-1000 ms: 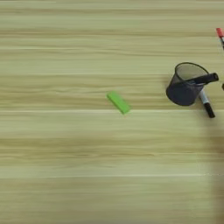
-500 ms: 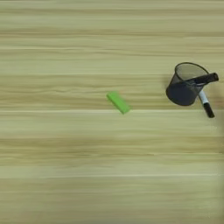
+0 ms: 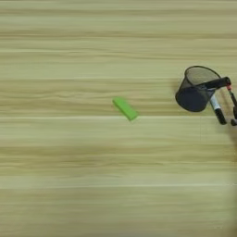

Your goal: Move the objects on the table

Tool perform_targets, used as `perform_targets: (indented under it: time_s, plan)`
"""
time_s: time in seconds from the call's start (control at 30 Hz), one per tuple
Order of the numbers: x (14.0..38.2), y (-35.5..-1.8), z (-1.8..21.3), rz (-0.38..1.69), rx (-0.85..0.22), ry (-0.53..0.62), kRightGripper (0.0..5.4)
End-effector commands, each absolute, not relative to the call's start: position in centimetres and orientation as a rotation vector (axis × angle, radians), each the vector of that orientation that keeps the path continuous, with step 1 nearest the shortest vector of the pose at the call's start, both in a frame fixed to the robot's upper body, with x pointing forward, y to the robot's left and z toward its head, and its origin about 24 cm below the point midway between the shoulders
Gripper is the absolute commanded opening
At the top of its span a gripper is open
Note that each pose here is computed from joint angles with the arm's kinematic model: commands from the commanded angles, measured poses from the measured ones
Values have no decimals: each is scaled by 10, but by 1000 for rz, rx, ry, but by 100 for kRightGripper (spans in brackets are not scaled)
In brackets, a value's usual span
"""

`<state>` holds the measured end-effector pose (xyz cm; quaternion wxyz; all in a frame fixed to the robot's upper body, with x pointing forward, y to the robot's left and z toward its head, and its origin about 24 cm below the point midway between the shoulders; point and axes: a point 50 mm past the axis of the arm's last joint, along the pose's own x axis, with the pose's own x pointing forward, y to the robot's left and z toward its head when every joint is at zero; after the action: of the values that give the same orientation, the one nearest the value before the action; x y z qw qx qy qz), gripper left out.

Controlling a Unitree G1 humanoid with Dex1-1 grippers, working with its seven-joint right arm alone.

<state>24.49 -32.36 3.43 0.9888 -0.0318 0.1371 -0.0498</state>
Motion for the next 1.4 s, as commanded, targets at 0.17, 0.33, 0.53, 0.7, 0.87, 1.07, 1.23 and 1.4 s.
perform_targets:
  time_s: [0.17,0.33,0.53,0.7,0.87,1.07,1.23,1.4]
  plan:
    - [261,-336,57,-104,-129,203,73]
    - [261,-340,50,-122,-136,237,73]
    - [263,-338,49,-107,-132,231,72]
    - [263,-337,50,-99,-134,228,72]
    - [263,-335,51,-95,-137,220,76]
    - [262,-334,59,-97,-150,191,156]
    - [262,-328,68,-102,-148,140,218]
    - [262,-326,80,-145,-149,71,287]
